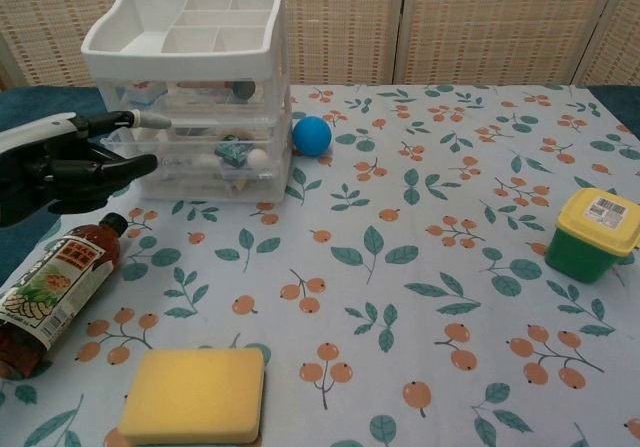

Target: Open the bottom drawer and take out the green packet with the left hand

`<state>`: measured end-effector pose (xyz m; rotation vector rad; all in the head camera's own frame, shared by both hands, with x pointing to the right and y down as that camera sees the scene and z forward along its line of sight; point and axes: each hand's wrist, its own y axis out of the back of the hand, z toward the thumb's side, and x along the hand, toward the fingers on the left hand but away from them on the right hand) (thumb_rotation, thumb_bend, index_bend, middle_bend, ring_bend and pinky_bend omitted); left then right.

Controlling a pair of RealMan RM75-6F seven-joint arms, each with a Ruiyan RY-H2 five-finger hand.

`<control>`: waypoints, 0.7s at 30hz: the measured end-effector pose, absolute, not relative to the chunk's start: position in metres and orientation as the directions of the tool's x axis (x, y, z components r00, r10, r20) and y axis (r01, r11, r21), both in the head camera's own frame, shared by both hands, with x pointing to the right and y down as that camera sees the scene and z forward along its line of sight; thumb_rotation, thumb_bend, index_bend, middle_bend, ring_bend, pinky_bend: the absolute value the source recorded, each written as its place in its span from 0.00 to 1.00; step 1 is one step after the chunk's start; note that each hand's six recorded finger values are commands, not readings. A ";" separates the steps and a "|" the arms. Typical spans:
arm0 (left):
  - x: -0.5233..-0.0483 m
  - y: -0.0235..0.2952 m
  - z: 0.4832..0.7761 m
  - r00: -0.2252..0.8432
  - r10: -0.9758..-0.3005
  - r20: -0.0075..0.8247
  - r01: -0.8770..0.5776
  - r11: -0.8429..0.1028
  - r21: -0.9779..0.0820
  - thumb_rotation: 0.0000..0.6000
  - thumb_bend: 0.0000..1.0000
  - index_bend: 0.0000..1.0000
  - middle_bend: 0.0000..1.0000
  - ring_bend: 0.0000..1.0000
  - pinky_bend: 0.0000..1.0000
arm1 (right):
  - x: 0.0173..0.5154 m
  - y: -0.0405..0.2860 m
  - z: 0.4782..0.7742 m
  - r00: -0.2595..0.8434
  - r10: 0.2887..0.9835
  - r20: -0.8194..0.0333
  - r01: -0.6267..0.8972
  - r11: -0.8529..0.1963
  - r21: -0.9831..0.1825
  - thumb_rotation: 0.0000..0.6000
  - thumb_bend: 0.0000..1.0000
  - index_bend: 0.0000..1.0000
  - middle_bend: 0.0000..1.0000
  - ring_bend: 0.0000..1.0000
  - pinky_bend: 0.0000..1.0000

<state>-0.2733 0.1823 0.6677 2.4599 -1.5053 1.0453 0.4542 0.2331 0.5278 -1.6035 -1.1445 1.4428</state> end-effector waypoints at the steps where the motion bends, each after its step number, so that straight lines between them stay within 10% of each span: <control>1: -0.275 0.180 0.668 0.287 -0.766 0.576 -0.786 -0.532 -0.316 1.00 0.28 0.17 0.86 1.00 1.00 | 0.455 0.233 0.528 -0.005 0.924 -0.382 0.163 -0.377 -0.912 1.00 0.36 0.00 0.07 0.00 0.00; 21: -0.279 0.148 0.680 0.258 -0.760 0.596 -0.388 -0.647 -0.657 1.00 0.28 0.14 0.88 1.00 1.00 | 0.460 0.236 0.527 -0.021 0.924 -0.383 0.166 -0.374 -0.912 1.00 0.36 0.00 0.07 0.00 0.00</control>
